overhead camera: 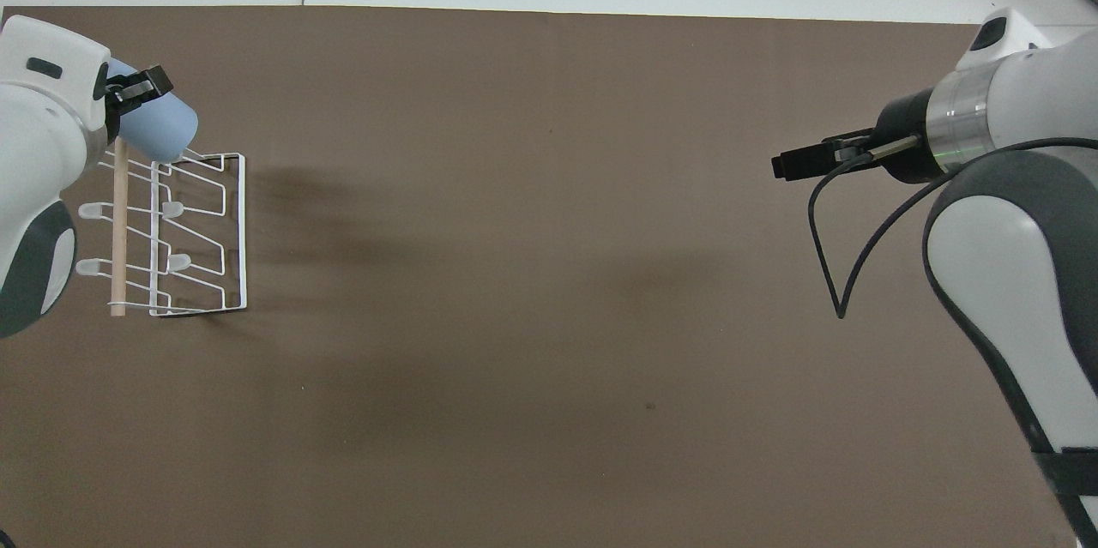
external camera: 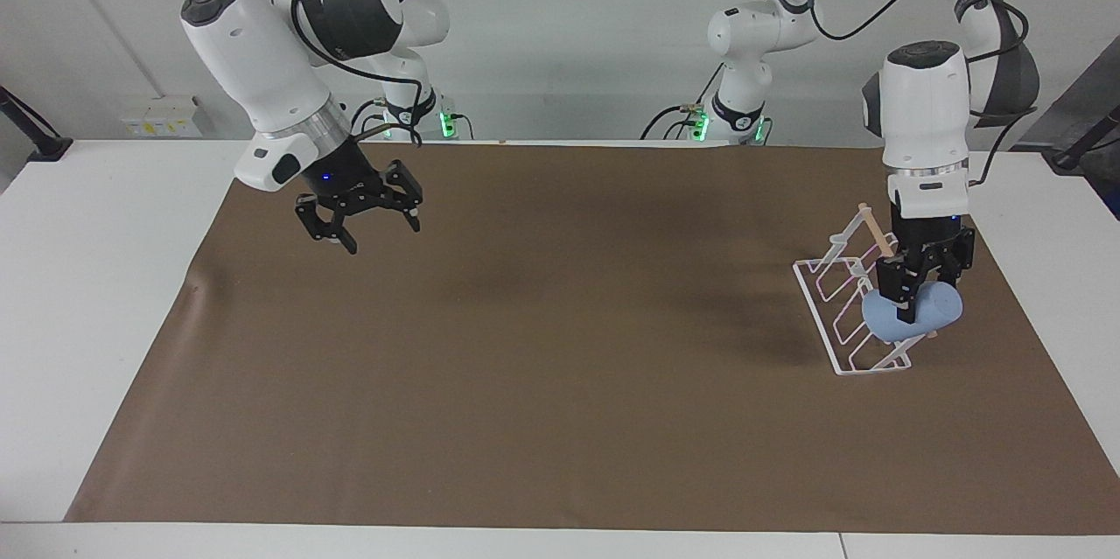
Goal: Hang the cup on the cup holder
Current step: 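Carry the cup over the rack with the left gripper while the right gripper withdraws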
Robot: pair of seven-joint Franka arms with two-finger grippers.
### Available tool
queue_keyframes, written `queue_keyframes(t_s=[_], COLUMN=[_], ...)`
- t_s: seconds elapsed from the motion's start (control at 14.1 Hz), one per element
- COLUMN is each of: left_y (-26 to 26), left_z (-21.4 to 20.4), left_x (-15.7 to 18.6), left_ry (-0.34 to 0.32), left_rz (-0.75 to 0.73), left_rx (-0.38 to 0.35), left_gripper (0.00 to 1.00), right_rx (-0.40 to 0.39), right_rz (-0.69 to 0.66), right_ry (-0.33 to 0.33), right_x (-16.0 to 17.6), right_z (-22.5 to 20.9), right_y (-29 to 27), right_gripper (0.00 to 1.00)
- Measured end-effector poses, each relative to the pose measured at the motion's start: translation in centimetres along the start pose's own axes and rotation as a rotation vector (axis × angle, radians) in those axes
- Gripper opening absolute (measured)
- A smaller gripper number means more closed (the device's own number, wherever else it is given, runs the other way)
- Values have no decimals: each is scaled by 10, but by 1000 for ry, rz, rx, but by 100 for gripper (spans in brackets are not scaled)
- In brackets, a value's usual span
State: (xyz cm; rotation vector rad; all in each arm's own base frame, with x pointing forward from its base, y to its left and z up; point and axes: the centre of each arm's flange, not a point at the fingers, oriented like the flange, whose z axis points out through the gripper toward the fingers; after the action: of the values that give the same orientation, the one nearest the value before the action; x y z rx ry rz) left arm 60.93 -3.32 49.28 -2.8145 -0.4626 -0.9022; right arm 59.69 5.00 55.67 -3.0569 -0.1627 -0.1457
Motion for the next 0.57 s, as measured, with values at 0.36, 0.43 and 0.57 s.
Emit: queue_keyframes(t_s=[0.36, 0.43, 0.57], left_y=[-1, -1, -2], left_z=[6, 6, 6], left_x=[-13, -16, -19], left_ry=[-20, -22, -26], left_rz=[14, 16, 19], left_rx=[9, 10, 13], left_gripper=[75, 75, 75], right_rx=[-75, -77, -81], right_rz=[167, 201, 231], right_ry=[-71, -78, -94], right_x=[-9, -10, -11], right_z=[4, 4, 3], right_y=[18, 19, 18], right_gripper=[100, 100, 100])
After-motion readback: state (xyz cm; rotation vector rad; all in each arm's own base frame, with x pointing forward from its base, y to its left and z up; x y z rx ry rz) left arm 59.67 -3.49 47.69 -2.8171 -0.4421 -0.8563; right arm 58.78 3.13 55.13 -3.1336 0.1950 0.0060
